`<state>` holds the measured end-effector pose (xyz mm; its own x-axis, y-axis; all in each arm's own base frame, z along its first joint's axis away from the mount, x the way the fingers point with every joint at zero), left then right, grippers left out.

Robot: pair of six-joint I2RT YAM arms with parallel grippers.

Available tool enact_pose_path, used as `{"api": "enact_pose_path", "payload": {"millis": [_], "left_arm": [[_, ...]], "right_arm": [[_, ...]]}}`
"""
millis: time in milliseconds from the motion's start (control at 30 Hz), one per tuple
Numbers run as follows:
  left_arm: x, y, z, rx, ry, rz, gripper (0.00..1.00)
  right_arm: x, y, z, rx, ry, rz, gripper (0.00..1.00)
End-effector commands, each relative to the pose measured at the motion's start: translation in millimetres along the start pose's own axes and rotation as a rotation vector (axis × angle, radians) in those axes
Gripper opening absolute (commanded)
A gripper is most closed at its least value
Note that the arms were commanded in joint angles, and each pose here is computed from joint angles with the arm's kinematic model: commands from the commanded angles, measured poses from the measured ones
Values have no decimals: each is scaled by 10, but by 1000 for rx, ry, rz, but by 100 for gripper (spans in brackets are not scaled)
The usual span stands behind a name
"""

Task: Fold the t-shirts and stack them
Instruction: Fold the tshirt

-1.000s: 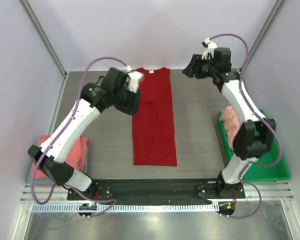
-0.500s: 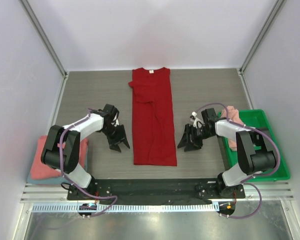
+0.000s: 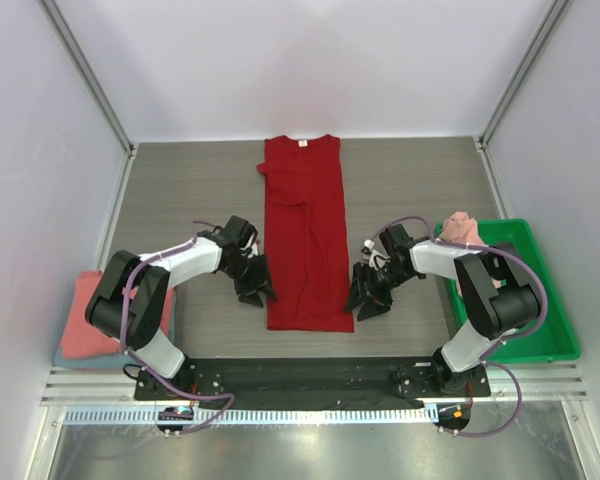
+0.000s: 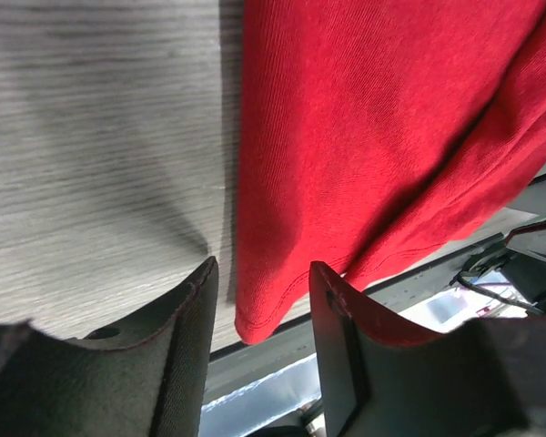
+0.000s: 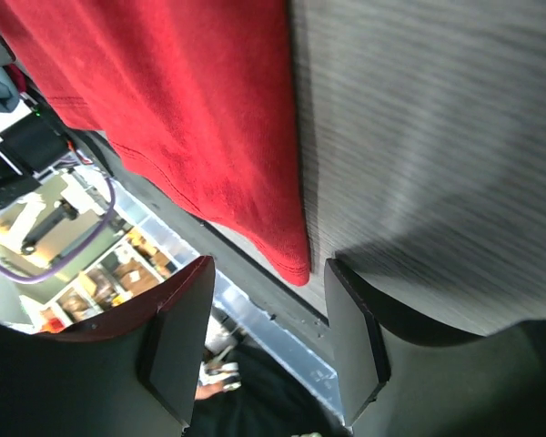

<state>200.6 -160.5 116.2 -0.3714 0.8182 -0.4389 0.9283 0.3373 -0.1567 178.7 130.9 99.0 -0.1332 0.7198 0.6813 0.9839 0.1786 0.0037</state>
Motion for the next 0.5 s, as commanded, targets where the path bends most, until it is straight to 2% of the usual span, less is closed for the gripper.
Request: {"api": "enact_pose_path", "payload": {"millis": [0,233,367,467], "left_arm": [[-71,-18,1,-2,-45,22,45],[-51,-66,52,5,-34,31,43],[-38,-95,83,26,-24,34,34],[-14,-120,98,40,-11,38,33]], "right_arm": [[-88,62,77,17,-77,21,58],[-69,114,152,45,-83,5,56],[-56,121,177,50,-100,-1,54],[-69,121,185,49,-117,2,54]]}}
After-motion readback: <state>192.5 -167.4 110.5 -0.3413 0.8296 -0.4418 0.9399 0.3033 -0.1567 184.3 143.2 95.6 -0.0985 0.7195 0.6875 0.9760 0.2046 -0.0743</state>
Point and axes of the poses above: each gripper's point midway between its finger pads, its own z axis out along the fingers, its own x axis along the line the jaws close on, y = z × x, the point moved 10 cm from there along -z, back along the fingers, and after that the axes turned 12 degrees about -z, right-handed, at the moved point
